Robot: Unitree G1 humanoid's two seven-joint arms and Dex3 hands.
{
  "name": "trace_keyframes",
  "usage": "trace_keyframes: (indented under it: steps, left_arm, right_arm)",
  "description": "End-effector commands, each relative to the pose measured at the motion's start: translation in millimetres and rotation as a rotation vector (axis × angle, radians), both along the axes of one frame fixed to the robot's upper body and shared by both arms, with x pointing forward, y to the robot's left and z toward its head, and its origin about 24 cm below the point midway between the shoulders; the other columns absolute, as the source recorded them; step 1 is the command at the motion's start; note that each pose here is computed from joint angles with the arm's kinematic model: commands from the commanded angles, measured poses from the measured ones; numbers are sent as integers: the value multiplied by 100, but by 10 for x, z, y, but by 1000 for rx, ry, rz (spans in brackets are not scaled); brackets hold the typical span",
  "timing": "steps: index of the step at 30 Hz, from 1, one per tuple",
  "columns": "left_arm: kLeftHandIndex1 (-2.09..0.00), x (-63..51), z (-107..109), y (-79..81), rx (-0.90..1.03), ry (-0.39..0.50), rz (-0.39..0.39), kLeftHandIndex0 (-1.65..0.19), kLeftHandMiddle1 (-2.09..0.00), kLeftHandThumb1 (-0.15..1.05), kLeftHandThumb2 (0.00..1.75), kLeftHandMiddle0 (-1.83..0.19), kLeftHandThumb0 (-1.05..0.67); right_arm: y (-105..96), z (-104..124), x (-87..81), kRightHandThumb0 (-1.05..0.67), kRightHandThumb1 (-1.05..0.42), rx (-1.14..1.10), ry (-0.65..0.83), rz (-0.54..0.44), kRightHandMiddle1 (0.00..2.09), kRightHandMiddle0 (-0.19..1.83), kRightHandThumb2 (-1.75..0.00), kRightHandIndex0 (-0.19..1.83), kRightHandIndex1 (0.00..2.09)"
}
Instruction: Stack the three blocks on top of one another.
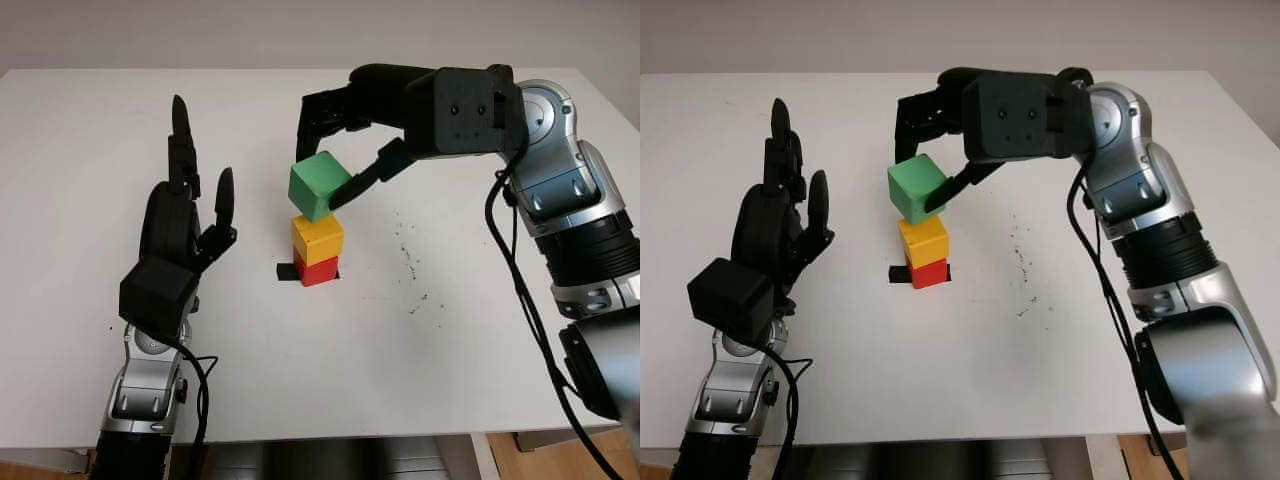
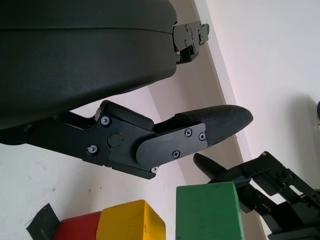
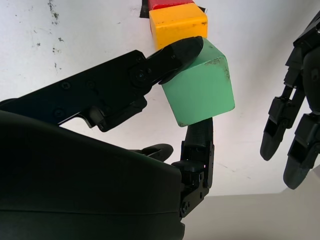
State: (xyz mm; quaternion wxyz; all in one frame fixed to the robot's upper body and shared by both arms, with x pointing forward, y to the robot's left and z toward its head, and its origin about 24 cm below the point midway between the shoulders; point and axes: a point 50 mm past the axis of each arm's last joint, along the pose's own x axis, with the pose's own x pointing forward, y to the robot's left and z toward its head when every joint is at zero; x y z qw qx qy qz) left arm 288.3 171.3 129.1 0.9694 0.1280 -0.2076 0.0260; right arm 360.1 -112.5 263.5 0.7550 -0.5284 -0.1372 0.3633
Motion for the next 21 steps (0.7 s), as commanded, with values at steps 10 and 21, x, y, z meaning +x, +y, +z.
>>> trace_keyframes:
  steps: [10, 21]
  left_arm:
    - [0, -31, 17, 3, 7, -11, -6, 19, -4, 105, 70, 19, -80]
    - [0, -50, 16, 4, 11, -13, -2, 19, -4, 105, 69, 19, -80]
  right_arm:
    - [38, -120, 18, -49, -97, 11, 9, 23, 150, 33, -6, 39, 7]
    - [81, -171, 16, -50, -96, 19, 30, 25, 150, 34, -5, 39, 7]
